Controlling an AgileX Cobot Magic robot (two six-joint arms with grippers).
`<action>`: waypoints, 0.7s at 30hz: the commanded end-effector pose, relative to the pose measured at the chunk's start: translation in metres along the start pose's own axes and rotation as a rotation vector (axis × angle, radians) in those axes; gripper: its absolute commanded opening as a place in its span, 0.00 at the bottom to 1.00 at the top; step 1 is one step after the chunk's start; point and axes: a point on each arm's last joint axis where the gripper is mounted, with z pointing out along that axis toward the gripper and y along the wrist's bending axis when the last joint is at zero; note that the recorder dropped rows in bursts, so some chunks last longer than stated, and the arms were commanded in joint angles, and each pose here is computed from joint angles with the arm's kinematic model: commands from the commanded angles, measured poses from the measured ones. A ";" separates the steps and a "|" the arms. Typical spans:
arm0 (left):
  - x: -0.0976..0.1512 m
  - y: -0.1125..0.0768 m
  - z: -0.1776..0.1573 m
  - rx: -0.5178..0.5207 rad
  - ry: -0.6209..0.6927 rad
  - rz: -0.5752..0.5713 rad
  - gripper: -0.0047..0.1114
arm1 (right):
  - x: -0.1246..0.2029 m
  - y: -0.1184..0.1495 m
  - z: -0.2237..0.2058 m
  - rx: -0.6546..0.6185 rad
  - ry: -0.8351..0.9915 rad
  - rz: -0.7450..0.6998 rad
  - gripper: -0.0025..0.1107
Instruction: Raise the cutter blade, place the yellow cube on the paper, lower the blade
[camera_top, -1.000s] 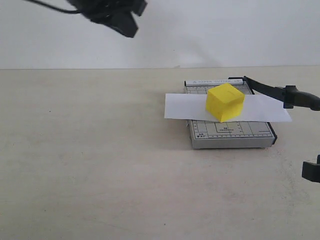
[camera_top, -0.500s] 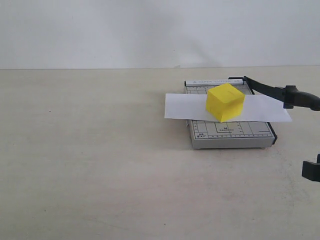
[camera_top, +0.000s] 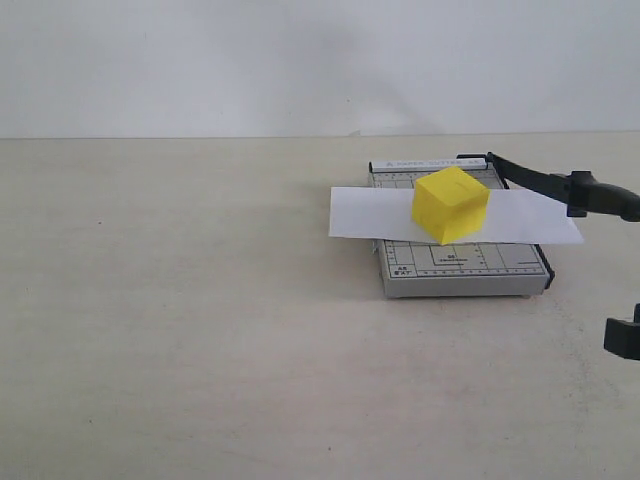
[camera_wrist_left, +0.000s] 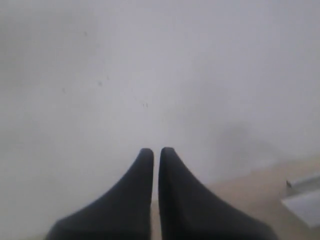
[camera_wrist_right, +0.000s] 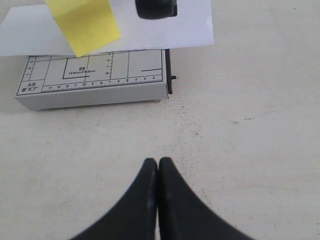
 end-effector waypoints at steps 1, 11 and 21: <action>0.065 -0.013 0.023 0.055 0.257 -0.005 0.08 | -0.003 0.000 -0.001 -0.002 -0.019 -0.009 0.02; 0.136 -0.023 0.039 -0.057 0.166 -0.249 0.08 | -0.002 0.000 -0.001 -0.001 -0.014 -0.011 0.02; 0.179 -0.034 0.028 -0.037 0.335 -0.263 0.08 | -0.003 0.000 -0.001 -0.002 -0.019 -0.068 0.02</action>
